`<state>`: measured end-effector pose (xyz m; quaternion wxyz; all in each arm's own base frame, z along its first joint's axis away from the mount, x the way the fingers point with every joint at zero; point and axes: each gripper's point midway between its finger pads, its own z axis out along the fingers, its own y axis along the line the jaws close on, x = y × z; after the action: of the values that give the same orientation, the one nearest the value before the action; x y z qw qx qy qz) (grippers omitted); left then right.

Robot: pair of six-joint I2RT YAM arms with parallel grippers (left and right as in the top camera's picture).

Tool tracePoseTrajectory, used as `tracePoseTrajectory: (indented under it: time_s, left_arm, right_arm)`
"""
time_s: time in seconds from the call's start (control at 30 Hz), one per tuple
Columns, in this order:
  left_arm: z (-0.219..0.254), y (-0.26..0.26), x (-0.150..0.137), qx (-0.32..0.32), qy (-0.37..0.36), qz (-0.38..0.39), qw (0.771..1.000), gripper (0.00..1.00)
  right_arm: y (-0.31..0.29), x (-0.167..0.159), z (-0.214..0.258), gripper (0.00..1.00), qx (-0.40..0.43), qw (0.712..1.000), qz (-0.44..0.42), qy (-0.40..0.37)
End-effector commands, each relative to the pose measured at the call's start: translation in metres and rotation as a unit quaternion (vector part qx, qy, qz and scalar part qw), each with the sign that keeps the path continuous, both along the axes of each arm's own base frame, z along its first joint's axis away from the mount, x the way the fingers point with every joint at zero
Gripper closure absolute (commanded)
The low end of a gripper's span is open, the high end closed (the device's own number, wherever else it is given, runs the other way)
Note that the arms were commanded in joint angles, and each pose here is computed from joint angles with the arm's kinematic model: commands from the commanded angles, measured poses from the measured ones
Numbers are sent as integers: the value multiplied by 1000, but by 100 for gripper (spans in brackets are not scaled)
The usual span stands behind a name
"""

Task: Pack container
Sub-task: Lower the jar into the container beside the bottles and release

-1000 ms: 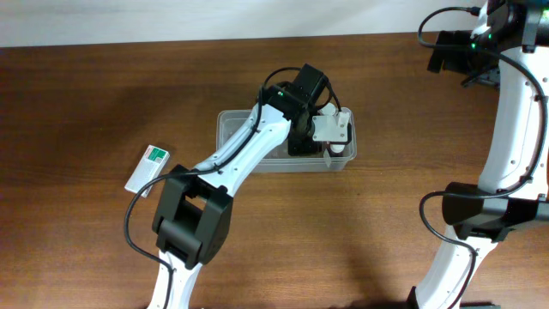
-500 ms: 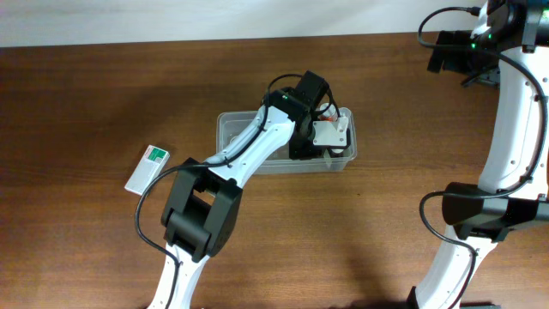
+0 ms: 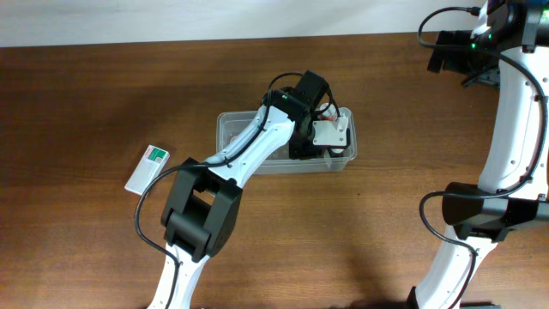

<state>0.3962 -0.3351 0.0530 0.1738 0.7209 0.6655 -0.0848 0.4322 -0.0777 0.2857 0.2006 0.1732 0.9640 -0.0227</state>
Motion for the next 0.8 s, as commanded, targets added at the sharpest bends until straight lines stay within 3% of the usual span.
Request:
tracePoseTrajectory:
  time_s: [0.0,0.5,0.77]
  left_arm:
    - [-3,-4,-4,-7,7,-13,1000,66]
    - [-3,-4,-4,-7,7,-13,1000,47]
    - [-3,-4,-4,-7,7,-13,1000,46]
  right_arm:
    - [-1,-2,7,2,-2,1000,-5,-9]
    - [-1,-2,7,2,-2,1000,-5,-9]
    - [-1,-2,7,2,-2,1000,-5,-9]
